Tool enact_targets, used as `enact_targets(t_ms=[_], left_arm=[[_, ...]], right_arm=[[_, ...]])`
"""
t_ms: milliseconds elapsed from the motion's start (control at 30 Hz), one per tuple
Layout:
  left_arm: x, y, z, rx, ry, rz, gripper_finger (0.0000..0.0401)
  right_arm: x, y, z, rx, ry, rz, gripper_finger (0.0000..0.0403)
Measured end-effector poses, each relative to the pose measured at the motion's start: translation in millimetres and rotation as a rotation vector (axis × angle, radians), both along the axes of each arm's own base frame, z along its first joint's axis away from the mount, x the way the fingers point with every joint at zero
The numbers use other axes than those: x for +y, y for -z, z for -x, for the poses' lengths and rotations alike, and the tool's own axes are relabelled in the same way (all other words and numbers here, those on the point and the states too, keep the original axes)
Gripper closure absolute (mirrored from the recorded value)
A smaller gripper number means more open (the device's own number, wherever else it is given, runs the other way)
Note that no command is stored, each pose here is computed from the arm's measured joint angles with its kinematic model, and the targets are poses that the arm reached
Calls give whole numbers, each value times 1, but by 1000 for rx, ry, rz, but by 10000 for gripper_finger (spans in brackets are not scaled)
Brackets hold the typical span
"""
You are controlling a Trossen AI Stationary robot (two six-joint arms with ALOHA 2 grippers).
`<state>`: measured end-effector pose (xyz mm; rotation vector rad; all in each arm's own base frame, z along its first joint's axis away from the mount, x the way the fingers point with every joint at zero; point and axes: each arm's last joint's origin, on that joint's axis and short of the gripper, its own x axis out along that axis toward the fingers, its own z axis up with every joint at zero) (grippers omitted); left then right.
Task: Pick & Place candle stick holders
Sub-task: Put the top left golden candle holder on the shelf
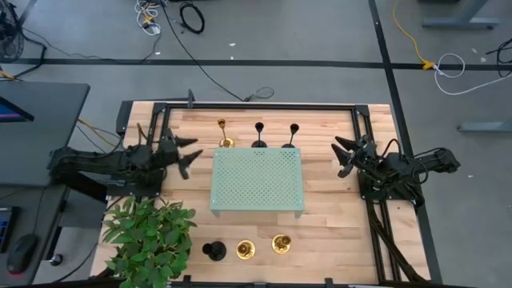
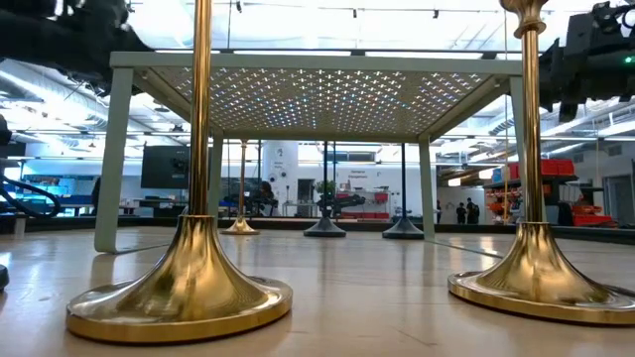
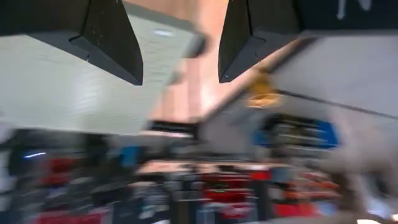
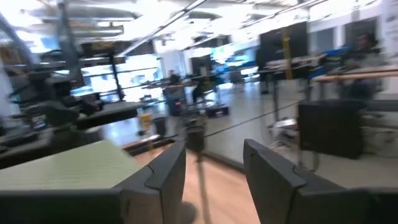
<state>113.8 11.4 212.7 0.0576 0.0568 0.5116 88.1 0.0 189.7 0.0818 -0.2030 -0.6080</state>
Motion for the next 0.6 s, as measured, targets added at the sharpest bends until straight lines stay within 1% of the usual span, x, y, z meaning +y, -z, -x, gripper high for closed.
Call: enact_targets(t_ms=[33, 67, 100, 167, 200, 300, 333, 400, 467, 600], left_arm=[[4, 2, -2, 31, -51, -14, 190], [9, 4, -5, 46, -82, -7, 190], [13, 6, -9, 50, -85, 8, 190], [20, 8, -15, 61, -51, 28, 190], [24, 9, -17, 68, -55, 29, 190], [40, 14, -21, 102, -163, 19, 190], [45, 14, -22, 93, -176, 32, 190], [50, 15, -25, 68, -102, 62, 190], [56, 17, -28, 76, -35, 63, 190], [67, 17, -31, 46, -11, 50, 190]], right_arm=[[-1, -1, 1, -4, 24, 0, 240], [-1, -2, 1, -12, 47, 1, 240], [-2, -4, 2, -24, 75, 1, 240], [-3, -7, 4, -41, 106, 7, 240], [-3, -8, 4, -43, 107, 10, 240], [-3, -8, 4, -46, 103, 13, 240], [-3, -9, 4, -49, 103, 14, 240], [-3, -9, 5, -39, 108, 32, 240], [-3, -10, 5, -39, 111, 44, 240], [-3, -12, 6, -40, 115, 62, 240]])
